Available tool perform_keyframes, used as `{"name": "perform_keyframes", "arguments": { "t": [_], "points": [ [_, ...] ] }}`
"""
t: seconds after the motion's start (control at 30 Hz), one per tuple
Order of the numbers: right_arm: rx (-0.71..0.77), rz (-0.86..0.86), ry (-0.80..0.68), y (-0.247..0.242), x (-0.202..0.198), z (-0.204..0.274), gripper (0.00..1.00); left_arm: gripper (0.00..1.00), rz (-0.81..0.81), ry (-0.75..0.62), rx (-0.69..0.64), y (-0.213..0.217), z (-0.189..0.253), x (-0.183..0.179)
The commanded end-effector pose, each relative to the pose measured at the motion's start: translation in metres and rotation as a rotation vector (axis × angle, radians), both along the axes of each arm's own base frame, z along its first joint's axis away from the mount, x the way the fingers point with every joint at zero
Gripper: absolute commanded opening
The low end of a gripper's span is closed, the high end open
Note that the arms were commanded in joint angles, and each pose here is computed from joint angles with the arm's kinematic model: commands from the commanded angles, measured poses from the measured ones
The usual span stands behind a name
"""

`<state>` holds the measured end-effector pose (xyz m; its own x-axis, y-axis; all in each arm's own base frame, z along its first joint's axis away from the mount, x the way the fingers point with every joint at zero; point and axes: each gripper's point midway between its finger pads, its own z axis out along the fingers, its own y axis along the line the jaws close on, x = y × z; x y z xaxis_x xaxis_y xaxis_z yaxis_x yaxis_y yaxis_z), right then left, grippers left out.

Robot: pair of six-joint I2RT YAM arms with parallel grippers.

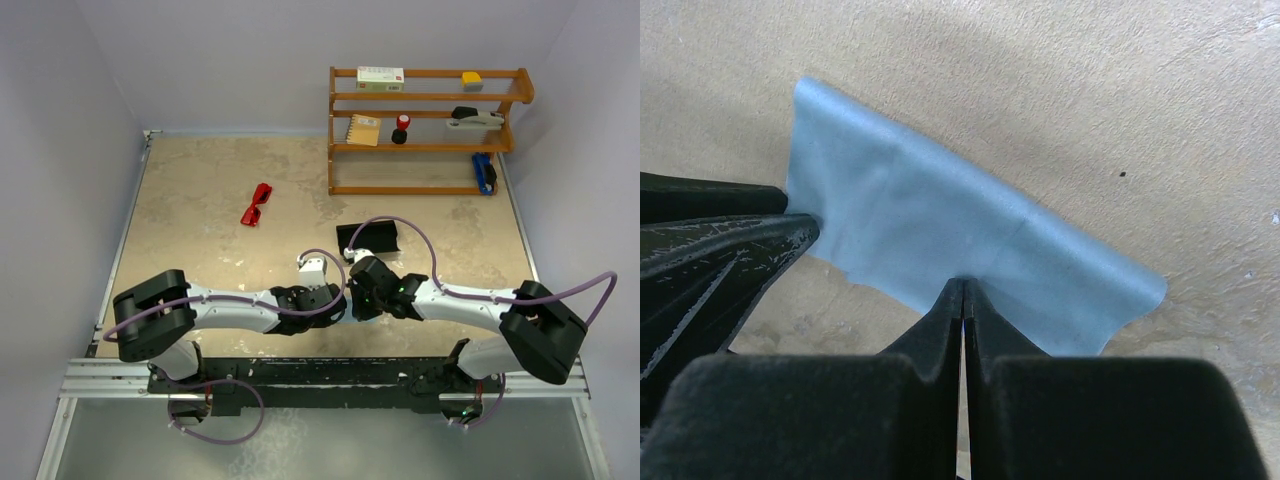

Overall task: Organize the sunglasses
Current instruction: Fold the glasses cleaning cloth at the center of the board.

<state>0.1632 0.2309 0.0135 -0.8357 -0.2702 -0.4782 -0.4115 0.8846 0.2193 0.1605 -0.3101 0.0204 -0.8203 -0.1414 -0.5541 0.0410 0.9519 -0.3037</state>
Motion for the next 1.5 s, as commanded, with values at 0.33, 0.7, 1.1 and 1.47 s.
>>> {"name": "perform_keyframes", "arguments": {
  "t": [0.33,0.7,1.1,1.47],
  "points": [
    [-0.094,-0.003,0.078,-0.026,-0.022,-0.026,0.0,0.07,-0.012,0.015,-0.018,-0.01,0.001,-0.001],
    [-0.094,-0.007,0.079,-0.027,-0.022,-0.027,0.0,0.0,-0.007,0.011,-0.006,-0.006,0.002,-0.001],
    [-0.029,-0.032,-0.043,-0.016,0.0,0.004,0.13,0.0,-0.015,-0.003,0.024,0.0,0.006,0.0],
    [-0.008,-0.113,-0.081,-0.024,0.004,0.026,0.2,0.27,-0.049,-0.038,0.097,0.007,0.019,0.005]
  ]
}}
